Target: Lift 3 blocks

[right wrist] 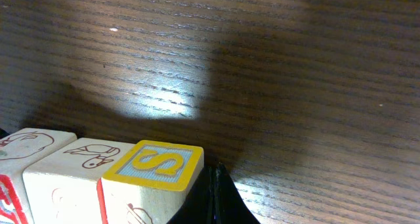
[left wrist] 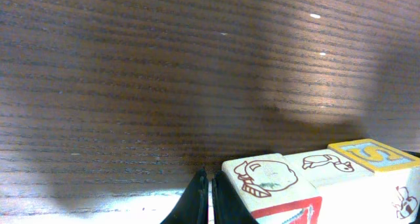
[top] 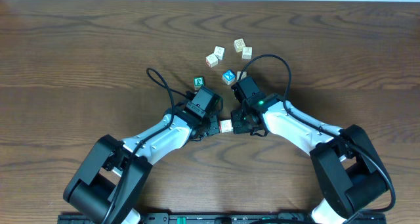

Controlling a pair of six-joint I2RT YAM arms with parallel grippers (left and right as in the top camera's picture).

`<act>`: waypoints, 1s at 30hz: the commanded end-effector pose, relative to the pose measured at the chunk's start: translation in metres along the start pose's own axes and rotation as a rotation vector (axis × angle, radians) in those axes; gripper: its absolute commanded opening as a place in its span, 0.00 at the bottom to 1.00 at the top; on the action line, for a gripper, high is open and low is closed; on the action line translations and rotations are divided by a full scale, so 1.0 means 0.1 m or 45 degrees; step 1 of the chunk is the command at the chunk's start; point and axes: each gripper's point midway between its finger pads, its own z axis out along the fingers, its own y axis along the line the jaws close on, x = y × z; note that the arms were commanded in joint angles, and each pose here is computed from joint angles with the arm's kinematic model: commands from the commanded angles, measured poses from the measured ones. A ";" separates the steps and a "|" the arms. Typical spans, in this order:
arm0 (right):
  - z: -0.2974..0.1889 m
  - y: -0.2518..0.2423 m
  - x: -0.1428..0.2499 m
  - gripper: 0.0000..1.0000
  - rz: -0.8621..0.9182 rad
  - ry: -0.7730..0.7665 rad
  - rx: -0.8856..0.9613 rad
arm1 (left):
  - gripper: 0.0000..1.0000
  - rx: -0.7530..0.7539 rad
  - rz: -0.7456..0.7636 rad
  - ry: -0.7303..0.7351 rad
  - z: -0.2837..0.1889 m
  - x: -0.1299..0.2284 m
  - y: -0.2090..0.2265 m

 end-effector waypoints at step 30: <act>0.02 0.53 0.20 0.04 -0.251 0.075 -0.212 | 0.08 0.144 0.273 0.039 -0.04 0.15 -0.36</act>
